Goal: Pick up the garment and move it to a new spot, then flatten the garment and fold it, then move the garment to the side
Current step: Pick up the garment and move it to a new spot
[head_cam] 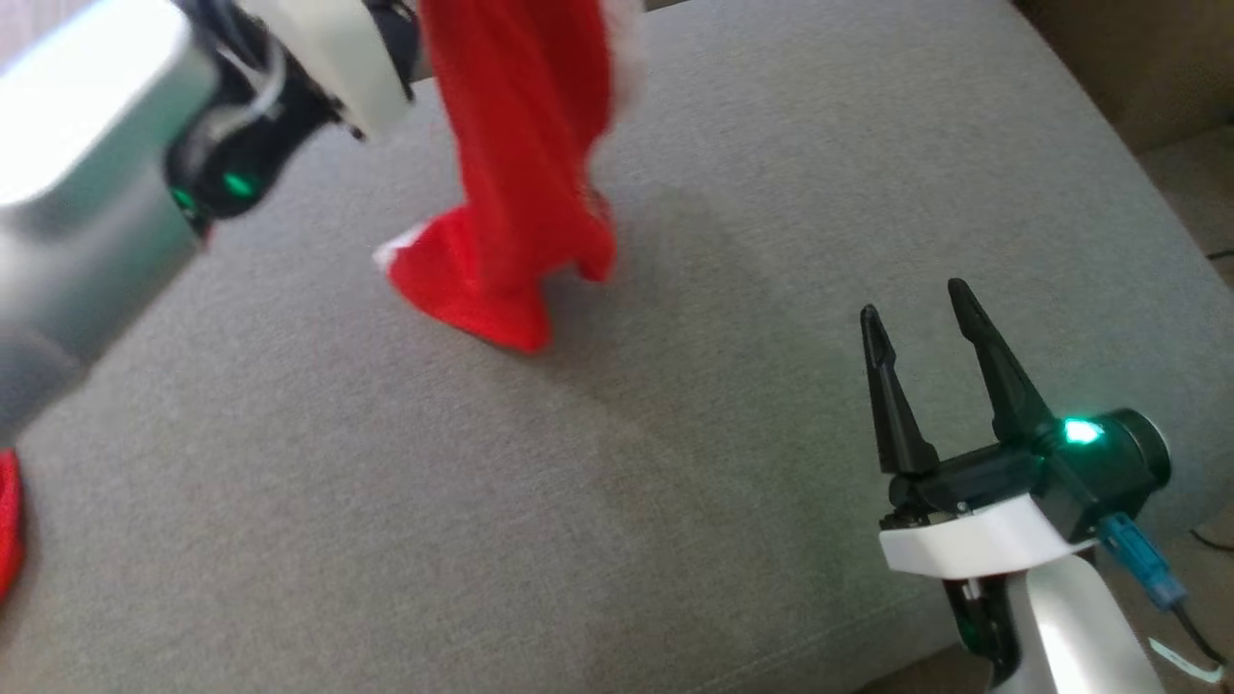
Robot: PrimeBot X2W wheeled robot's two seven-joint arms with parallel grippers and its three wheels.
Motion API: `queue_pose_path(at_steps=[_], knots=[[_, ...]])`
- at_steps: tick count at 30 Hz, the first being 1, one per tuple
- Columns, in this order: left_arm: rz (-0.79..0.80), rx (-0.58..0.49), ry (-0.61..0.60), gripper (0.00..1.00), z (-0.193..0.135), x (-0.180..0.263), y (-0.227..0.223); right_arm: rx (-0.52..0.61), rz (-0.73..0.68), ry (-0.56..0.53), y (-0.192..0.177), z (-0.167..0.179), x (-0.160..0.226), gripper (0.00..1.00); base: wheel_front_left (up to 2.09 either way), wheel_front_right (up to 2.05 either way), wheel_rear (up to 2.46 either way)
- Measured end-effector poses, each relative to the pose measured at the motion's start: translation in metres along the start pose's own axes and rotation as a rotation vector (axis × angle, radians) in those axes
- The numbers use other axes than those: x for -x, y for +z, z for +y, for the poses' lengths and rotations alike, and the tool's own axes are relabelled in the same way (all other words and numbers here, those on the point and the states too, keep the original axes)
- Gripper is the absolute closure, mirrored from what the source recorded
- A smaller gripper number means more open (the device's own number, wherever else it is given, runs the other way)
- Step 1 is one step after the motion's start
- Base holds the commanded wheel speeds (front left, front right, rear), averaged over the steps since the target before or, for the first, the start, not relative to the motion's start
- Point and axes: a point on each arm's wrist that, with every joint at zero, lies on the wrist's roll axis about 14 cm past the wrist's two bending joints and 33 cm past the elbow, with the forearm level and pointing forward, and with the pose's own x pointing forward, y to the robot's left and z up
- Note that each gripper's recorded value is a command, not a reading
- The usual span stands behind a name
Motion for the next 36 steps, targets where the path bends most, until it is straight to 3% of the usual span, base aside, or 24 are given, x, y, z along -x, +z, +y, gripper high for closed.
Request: queue_pose_path(at_steps=[4, 9, 11, 12, 13, 14, 19, 24, 29, 31, 36], knots=[[-0.001, 0.098, -0.024, 1.00, -0.012, -0.001, -0.033, 0.002, 0.005, -0.008, -0.002, -0.003, 0.000, 0.00, 0.00, 0.00, 0.00], [0.105, 0.345, 0.044, 1.00, -0.032, 0.033, -0.149, -0.011, 0.024, 0.030, -0.011, 0.009, -0.009, 0.00, 0.00, 0.00, 0.00], [0.150, 0.475, 0.073, 0.83, -0.051, 0.051, -0.191, -0.016, 0.033, 0.046, -0.015, 0.014, -0.012, 0.00, 0.00, 0.00, 0.00], [0.180, 0.526, 0.080, 0.58, -0.063, 0.060, -0.209, -0.017, 0.038, 0.055, -0.017, 0.017, -0.013, 0.00, 0.00, 0.00, 0.00], [0.203, 0.563, 0.087, 0.21, -0.074, 0.068, -0.223, -0.019, 0.043, 0.065, -0.019, 0.020, -0.014, 0.00, 0.00, 0.00, 0.00], [0.213, 0.593, 0.100, 0.00, -0.082, 0.076, -0.233, -0.020, 0.048, 0.074, -0.021, 0.023, -0.016, 0.00, 0.00, 0.00, 0.00], [0.180, 0.647, 0.215, 0.00, -0.087, 0.105, -0.249, -0.021, 0.061, 0.123, -0.028, 0.039, -0.021, 0.00, 0.00, 0.00, 0.00], [0.030, 0.586, 0.477, 0.00, -0.047, 0.146, -0.224, -0.047, 0.116, 0.182, -0.043, 0.060, -0.004, 0.00, 0.00, 0.00, 0.00], [-0.060, 0.563, 0.677, 0.00, -0.061, 0.207, -0.222, -0.068, 0.114, 0.243, -0.040, 0.080, 0.006, 0.00, 0.00, 0.00, 0.00], [-0.139, 0.564, 0.778, 0.00, -0.060, 0.234, -0.214, -0.129, 0.097, 0.229, -0.034, 0.080, 0.003, 0.00, 0.00, 0.00, 0.00], [-0.251, 0.390, 1.029, 0.00, -0.051, 0.305, -0.189, -0.158, 0.084, 0.254, -0.028, 0.089, 0.010, 0.00, 0.00, 0.00, 0.00]])
